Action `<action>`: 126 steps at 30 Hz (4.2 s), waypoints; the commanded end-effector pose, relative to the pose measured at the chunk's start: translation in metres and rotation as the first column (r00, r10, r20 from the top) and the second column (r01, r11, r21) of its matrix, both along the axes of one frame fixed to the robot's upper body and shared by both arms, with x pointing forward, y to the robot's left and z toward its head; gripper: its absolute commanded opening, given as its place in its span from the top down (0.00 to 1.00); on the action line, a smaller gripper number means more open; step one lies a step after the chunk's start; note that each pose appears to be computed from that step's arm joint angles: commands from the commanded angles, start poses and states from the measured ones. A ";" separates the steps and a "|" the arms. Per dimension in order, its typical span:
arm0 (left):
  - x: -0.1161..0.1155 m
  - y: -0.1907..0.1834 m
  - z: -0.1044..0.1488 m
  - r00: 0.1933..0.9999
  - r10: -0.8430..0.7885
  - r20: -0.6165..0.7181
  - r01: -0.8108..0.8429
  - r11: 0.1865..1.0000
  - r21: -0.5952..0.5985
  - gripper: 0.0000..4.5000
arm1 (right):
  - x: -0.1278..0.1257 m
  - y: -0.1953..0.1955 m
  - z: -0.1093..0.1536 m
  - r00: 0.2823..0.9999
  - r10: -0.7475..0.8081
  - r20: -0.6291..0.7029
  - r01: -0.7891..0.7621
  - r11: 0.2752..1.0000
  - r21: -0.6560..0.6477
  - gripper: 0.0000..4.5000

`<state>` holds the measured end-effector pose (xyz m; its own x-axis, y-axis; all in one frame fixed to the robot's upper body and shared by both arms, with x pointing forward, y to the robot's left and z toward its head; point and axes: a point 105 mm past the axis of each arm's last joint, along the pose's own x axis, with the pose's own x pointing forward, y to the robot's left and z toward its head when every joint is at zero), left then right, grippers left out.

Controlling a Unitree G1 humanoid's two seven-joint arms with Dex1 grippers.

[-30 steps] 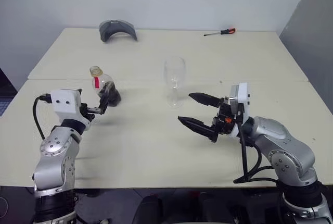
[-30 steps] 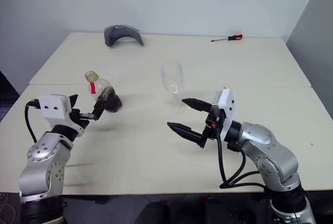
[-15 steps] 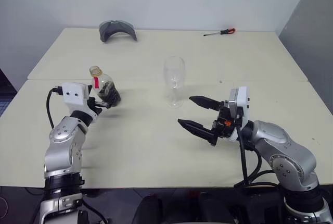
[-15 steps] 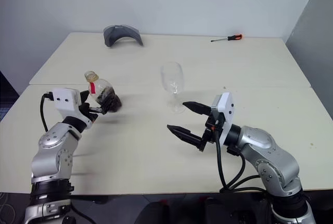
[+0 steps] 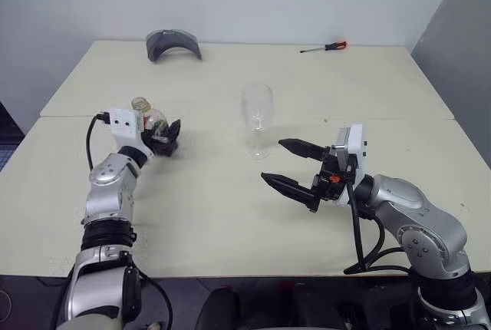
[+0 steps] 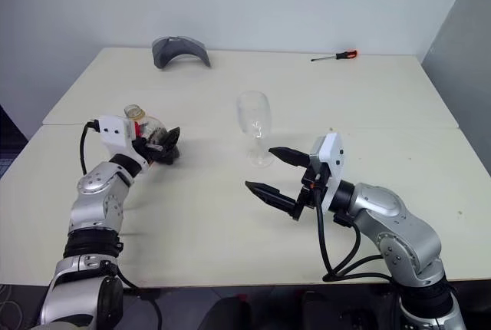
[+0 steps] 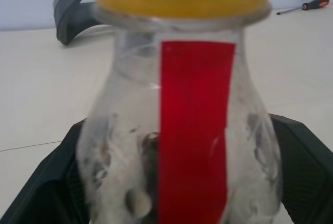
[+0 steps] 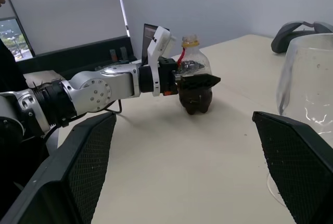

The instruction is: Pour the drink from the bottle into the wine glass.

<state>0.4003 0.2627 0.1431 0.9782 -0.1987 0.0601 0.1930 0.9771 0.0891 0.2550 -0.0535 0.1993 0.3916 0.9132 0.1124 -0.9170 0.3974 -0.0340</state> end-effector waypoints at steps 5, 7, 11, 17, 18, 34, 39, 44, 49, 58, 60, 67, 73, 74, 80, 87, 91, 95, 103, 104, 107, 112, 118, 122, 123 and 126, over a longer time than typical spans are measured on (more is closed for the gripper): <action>0.004 0.000 0.015 0.998 -0.022 0.059 0.022 1.000 0.006 0.36 | -0.007 -0.001 0.010 0.999 0.007 0.043 -0.008 1.000 0.021 0.00; 0.005 0.001 0.016 0.998 -0.022 0.061 0.022 1.000 0.008 0.51 | -0.007 -0.001 0.009 0.999 0.006 0.043 -0.007 1.000 0.020 0.00; 0.006 0.002 0.017 0.998 -0.021 0.066 0.020 1.000 0.010 0.74 | -0.006 0.000 0.009 0.999 0.008 0.043 -0.008 1.000 0.020 0.00; 0.005 -0.002 0.019 0.997 -0.033 0.074 0.032 0.999 0.018 0.76 | -0.006 0.000 0.009 0.999 0.011 0.046 -0.012 1.000 0.020 0.00; 0.005 -0.004 0.022 0.996 -0.047 0.079 0.045 0.999 0.029 0.76 | -0.005 0.000 0.009 0.999 0.013 0.049 -0.013 1.000 0.019 0.00; 0.020 -0.077 0.124 0.874 -0.480 0.083 0.389 0.791 0.472 0.76 | 0.059 -0.018 0.065 0.960 -0.100 0.262 0.121 0.990 -0.068 0.00; 0.027 -0.102 0.140 0.824 -0.562 0.076 0.427 0.704 0.568 0.76 | 0.070 -0.013 0.070 0.952 -0.113 0.285 0.139 0.988 -0.073 0.00; 0.034 -0.114 0.148 0.808 -0.585 0.071 0.415 0.651 0.636 0.76 | 0.080 -0.009 0.073 0.946 -0.136 0.294 0.164 0.984 -0.072 0.00; 0.035 -0.128 0.153 0.785 -0.617 0.060 0.410 0.590 0.695 0.76 | 0.082 -0.001 0.079 0.947 -0.124 0.296 0.145 0.988 -0.049 0.00; 0.038 -0.132 0.154 0.794 -0.607 0.039 0.332 0.486 0.808 0.76 | 0.092 0.002 0.076 0.947 -0.136 0.291 0.164 0.984 -0.074 0.00; 0.038 -0.133 0.156 0.797 -0.603 0.037 0.314 0.466 0.827 0.76 | 0.093 0.003 0.075 0.946 -0.138 0.293 0.168 0.983 -0.080 0.00; 0.039 -0.133 0.159 0.808 -0.588 0.035 0.228 0.366 0.902 0.76 | 0.099 0.005 0.074 0.940 -0.155 0.305 0.189 0.978 -0.088 0.00; 0.040 -0.132 0.152 0.813 -0.582 0.013 0.180 0.273 0.945 0.76 | 0.099 0.006 0.071 0.943 -0.150 0.297 0.183 0.979 -0.089 0.00; 0.040 -0.132 0.152 0.814 -0.581 0.013 0.174 0.265 0.948 0.76 | 0.098 0.006 0.071 0.943 -0.149 0.296 0.182 0.979 -0.087 0.00; 0.041 -0.131 0.153 0.820 -0.571 0.022 0.130 0.225 0.966 0.76 | 0.098 0.008 0.069 0.946 -0.142 0.292 0.175 0.980 -0.089 0.00; 0.042 -0.132 0.155 0.824 -0.565 0.029 0.099 0.194 0.976 0.76 | 0.097 0.010 0.067 0.949 -0.134 0.285 0.167 0.981 -0.095 0.00; 0.042 -0.135 0.159 0.823 -0.567 0.037 0.080 0.180 0.981 0.76 | 0.097 0.010 0.067 0.950 -0.134 0.282 0.165 0.982 -0.089 0.00; 0.042 -0.135 0.162 0.825 -0.564 0.039 0.050 0.141 0.989 0.76 | 0.098 0.010 0.069 0.949 -0.135 0.283 0.165 0.982 -0.086 0.00; 0.043 -0.134 0.162 0.829 -0.558 0.031 0.021 0.086 0.996 0.76 | 0.098 0.009 0.069 0.949 -0.138 0.284 0.168 0.982 -0.084 0.00; 0.043 -0.135 0.163 0.828 -0.560 0.031 0.015 0.077 0.997 0.76 | 0.098 0.009 0.070 0.949 -0.137 0.285 0.167 0.982 -0.083 0.00; 0.043 -0.136 0.164 0.827 -0.562 0.032 0.008 0.068 0.998 0.76 | 0.098 0.009 0.070 0.948 -0.138 0.286 0.168 0.982 -0.084 0.00; 0.043 -0.137 0.167 0.826 -0.563 0.036 -0.018 0.036 0.999 0.76 | 0.098 0.009 0.070 0.947 -0.138 0.288 0.169 0.982 -0.084 0.00; 0.043 -0.137 0.168 0.824 -0.566 0.038 -0.042 0.005 0.999 0.76 | 0.099 0.008 0.071 0.947 -0.139 0.291 0.170 0.982 -0.086 0.00; 0.042 -0.137 0.171 0.823 -0.566 0.044 -0.055 -0.002 0.998 0.76 | 0.099 0.009 0.071 0.947 -0.137 0.292 0.168 0.982 -0.085 0.00; 0.042 -0.137 0.171 0.823 -0.567 0.045 -0.059 -0.006 0.998 0.76 | 0.099 0.009 0.071 0.947 -0.136 0.292 0.167 0.982 -0.085 0.00; 0.042 -0.136 0.173 0.823 -0.566 0.047 -0.068 -0.016 0.998 0.76 | 0.099 0.010 0.071 0.947 -0.133 0.292 0.164 0.983 -0.085 0.00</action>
<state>0.4460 0.1280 0.2869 0.7781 -0.5854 -0.2280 0.1244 -0.2122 0.9693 0.3583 -0.0453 0.2536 0.5153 0.8516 0.0963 -0.8025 0.5189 -0.2944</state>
